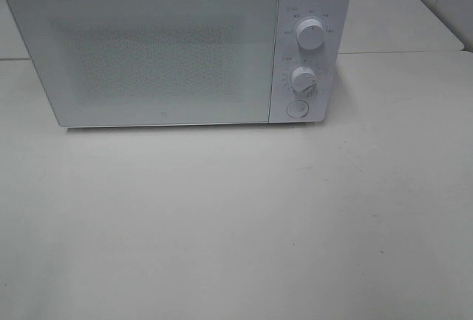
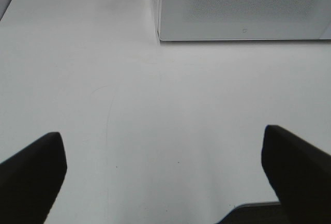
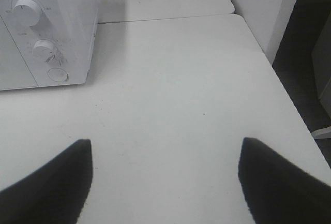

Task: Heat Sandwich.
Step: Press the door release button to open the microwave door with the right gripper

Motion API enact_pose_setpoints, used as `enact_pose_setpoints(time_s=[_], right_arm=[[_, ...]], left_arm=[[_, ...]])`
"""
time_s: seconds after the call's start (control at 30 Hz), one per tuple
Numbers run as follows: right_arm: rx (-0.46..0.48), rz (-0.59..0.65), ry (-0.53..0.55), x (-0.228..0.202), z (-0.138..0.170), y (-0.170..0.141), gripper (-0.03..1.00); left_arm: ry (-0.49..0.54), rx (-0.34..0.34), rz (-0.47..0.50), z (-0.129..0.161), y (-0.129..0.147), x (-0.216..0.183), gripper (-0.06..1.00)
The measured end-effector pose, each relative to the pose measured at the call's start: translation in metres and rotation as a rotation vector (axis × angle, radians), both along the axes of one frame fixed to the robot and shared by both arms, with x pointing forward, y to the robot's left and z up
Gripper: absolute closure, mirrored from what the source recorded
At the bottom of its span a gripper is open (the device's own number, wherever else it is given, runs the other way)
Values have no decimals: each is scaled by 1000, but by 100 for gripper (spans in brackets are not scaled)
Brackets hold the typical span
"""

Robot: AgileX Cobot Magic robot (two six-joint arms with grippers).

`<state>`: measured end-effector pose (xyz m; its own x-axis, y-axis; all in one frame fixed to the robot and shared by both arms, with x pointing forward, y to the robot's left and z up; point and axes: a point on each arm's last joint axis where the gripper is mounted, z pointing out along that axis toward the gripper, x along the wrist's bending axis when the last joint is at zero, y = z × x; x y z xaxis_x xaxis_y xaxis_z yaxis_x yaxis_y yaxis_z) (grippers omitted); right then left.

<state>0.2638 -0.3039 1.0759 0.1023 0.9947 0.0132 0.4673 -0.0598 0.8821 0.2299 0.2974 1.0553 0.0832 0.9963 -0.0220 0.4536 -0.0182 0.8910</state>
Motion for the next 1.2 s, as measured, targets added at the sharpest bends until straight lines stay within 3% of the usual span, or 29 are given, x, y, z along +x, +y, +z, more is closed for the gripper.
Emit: enact_pose_setpoints(time_s=[0.77,1.13,1.2], right_arm=[[-9,34,-137,113,12,-2,20],[-59,78,-270,159,-10,-2,20],[-52,87,-290,164,-26,-1,20]], left_arm=[[0,0,0,0,0,0,-2],[0,0,0,0,0,0,-2],[0,0,0,0,0,0,-2]])
